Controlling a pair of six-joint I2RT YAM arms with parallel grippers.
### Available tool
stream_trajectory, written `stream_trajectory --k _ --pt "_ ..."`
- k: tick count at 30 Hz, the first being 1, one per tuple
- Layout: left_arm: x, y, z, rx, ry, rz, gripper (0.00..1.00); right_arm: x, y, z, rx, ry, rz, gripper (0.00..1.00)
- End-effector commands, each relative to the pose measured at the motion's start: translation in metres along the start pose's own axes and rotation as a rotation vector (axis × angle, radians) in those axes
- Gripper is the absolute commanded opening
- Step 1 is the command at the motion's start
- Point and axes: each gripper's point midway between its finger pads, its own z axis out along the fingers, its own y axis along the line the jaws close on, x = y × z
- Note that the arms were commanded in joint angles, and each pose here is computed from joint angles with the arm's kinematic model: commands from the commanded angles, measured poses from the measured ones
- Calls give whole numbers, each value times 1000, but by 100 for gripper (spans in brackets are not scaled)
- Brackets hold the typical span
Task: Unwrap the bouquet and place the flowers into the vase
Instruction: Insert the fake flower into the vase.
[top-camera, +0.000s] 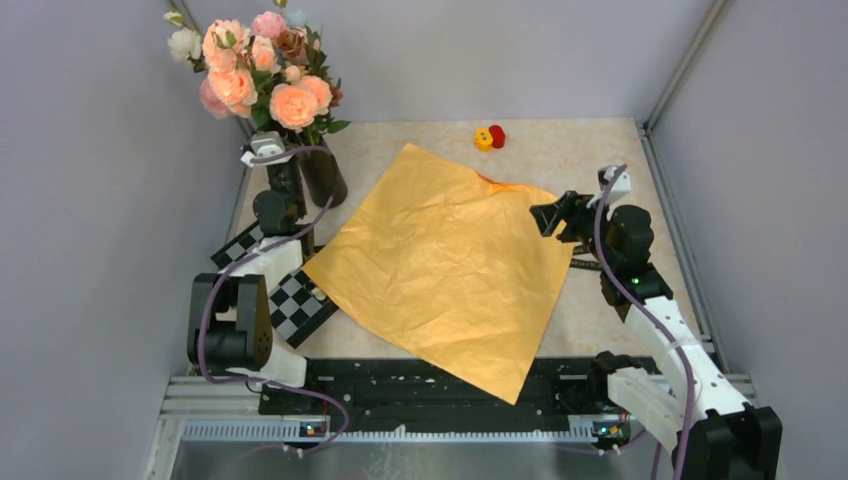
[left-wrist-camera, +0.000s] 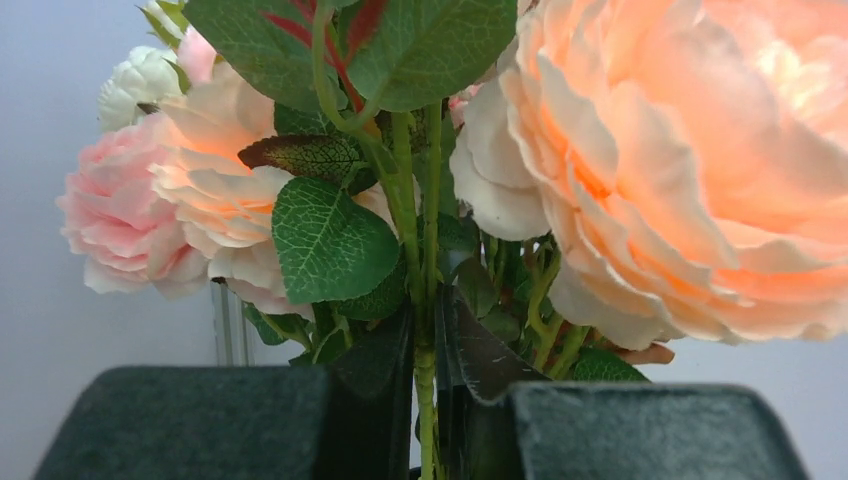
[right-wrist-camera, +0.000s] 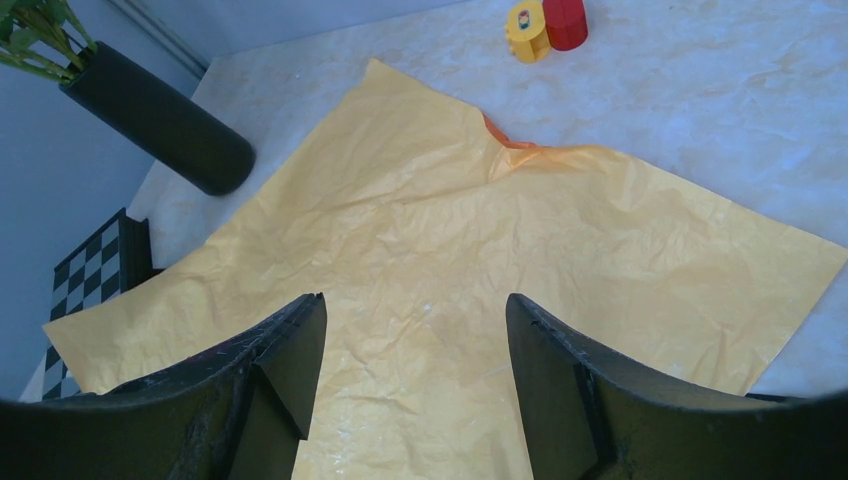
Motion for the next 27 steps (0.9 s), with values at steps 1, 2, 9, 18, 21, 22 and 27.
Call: stream_trajectory --k 1,2,9,18,21,22,27 --pt "8 -1 -3 -2 12 17 0 -12 1 2 -12 -40 -3 67" --pt "11 -1 -3 -1 18 21 0 -11 0 2 -11 -39 -3 67" --pt "30 -2 -9 5 68 44 0 -10 1 3 -16 -34 0 67" --pt "49 -2 -18 -6 116 43 0 -8 2 4 -27 -28 7 67" --pt "55 -3 -21 -5 136 46 0 -9 3 3 -30 -29 7 67" --pt "57 -3 -22 -7 140 46 0 -9 3 3 -31 -30 8 67" --pt "61 -2 -24 -8 155 50 0 -9 4 3 -35 -28 11 67"
